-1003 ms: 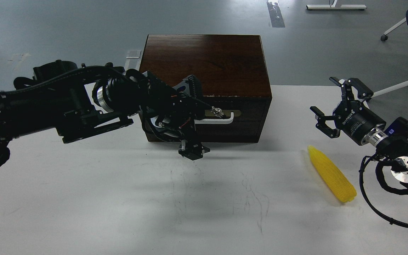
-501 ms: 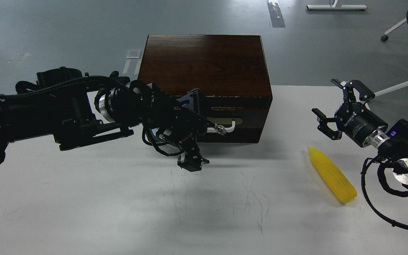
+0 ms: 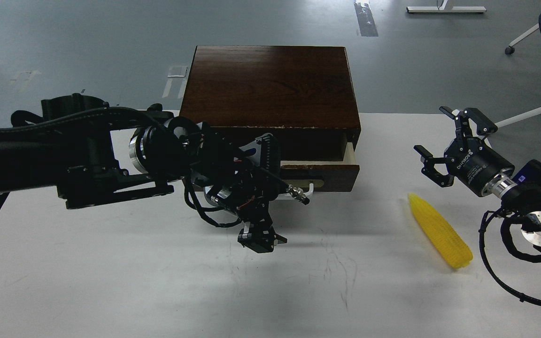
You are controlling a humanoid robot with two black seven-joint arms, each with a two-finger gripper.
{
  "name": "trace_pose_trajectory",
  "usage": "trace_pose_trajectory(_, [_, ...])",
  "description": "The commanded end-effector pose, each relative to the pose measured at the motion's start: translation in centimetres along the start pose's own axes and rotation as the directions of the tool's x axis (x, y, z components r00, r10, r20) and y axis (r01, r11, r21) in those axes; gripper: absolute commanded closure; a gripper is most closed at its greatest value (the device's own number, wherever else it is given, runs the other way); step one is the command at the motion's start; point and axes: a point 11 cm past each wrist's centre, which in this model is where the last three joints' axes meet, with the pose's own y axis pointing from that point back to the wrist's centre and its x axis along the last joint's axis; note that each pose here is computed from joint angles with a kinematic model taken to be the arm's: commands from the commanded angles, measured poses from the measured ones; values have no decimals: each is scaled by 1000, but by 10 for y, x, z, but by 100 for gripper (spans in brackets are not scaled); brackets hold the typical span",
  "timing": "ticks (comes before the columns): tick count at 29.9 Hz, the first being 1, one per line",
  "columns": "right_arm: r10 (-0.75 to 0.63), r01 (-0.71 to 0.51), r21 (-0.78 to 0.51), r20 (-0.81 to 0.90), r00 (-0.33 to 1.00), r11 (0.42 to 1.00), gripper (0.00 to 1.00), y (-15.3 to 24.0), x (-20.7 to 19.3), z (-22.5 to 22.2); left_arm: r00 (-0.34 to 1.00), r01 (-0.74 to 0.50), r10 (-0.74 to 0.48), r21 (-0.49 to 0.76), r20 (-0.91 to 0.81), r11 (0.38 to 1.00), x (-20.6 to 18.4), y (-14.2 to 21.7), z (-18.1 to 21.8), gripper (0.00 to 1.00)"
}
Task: Put corn in drawer with both arms
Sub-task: 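Pull the drawer open toward the robot with the left gripper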
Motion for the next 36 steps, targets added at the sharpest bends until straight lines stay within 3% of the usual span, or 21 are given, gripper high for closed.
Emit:
trace_pose_trajectory(1, [0, 0, -1, 1, 1000, 1000, 0, 0, 0, 0, 1000, 2, -2, 4, -6, 1000, -5, 5, 1, 2])
trace_pose_trajectory(10, [0, 0, -1, 1, 1000, 1000, 0, 0, 0, 0, 1000, 8, -8, 16, -12, 1000, -8, 8, -2, 2])
trace_pose_trajectory(18, [0, 0, -1, 1, 1000, 1000, 0, 0, 0, 0, 1000, -19, 18, 34, 26, 999, 12, 22, -7, 2])
trace_pose_trajectory(25, [-1, 1, -2, 2, 1000, 1000, 0, 1, 0, 1, 982, -170, 168, -17, -91, 985, 44, 55, 0, 2])
trace_pose_trajectory(27, [-3, 3, -2, 3, 1000, 1000, 0, 1, 0, 1, 944, -277, 268, -21, -194, 961, 57, 75, -5, 2])
trace_pose_trajectory(31, [7, -7, -6, -13, 1000, 1000, 0, 7, 5, -3, 753, -521, 455, -8, -475, 854, 71, 123, -17, 2])
trace_pose_trajectory(36, [6, -6, -11, -16, 1000, 1000, 0, 8, 5, -1, 421, -671, 514, 124, -747, 731, 35, 158, -42, 2])
